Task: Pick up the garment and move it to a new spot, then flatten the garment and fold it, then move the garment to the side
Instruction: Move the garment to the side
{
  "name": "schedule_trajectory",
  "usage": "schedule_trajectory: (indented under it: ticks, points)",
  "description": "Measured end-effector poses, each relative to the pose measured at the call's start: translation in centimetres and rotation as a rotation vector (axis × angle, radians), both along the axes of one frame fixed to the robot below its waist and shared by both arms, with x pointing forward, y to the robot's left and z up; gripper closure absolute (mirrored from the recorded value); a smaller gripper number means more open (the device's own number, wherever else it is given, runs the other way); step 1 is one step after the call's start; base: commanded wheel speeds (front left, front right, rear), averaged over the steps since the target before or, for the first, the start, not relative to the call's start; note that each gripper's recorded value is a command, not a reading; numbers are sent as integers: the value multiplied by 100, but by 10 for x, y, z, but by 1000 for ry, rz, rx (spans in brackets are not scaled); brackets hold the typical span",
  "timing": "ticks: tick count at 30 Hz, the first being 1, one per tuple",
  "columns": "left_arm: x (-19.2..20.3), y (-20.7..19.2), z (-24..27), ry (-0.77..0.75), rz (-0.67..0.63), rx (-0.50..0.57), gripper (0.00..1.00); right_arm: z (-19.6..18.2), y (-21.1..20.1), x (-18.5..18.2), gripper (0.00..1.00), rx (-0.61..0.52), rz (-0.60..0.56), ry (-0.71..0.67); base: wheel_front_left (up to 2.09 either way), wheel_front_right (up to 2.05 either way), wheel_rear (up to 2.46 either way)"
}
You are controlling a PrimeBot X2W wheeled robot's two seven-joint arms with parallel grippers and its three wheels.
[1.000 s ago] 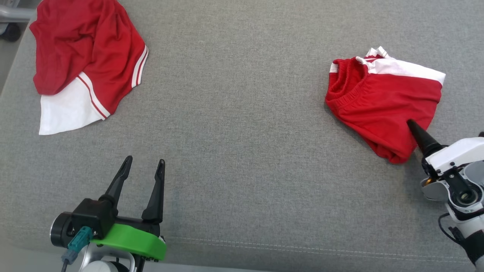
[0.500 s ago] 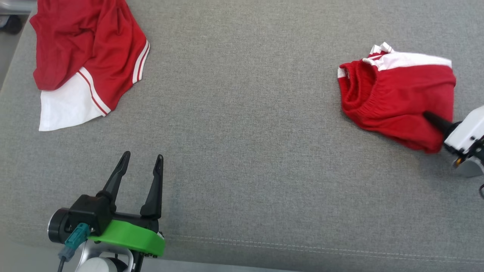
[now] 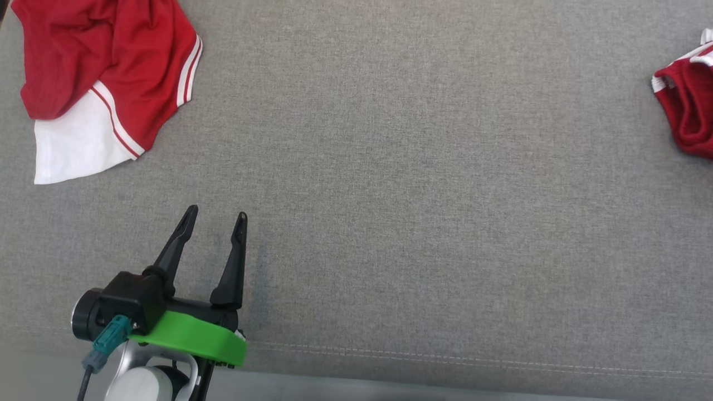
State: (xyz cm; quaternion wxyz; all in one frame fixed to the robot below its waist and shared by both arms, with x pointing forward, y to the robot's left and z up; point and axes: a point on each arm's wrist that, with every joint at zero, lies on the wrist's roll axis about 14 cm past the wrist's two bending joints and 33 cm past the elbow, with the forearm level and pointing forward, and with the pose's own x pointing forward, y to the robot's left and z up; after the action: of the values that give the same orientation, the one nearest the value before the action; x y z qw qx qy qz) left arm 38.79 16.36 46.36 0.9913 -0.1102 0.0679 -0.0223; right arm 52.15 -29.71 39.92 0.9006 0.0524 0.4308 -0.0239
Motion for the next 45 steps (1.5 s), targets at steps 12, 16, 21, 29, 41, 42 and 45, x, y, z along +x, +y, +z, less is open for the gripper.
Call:
schedule_trajectory:
  ticks: [12,16,21,29,41,42,45]
  points:
    - [7,11,-7,28,22,14,0,-29,-35,-4,100,-169,-20,99,0,0,0]
    - [8,13,-7,29,28,15,0,-27,-54,-5,100,-232,-40,102,0,0,0]
    - [9,15,-7,32,38,-8,0,-25,-68,-4,99,-261,-77,106,0,0,0]
    - [14,14,-9,37,41,-33,0,-29,-99,-13,0,-344,-133,113,0,0,0]
    - [17,9,-10,35,28,-39,0,-47,-96,-31,0,-320,-188,114,0,0,0]
    - [16,9,-10,34,27,-40,0,-46,-95,-32,0,-318,-188,105,0,0,0]
    - [16,8,-5,16,26,-48,0,-37,-88,-26,0,-303,-183,38,0,0,0]
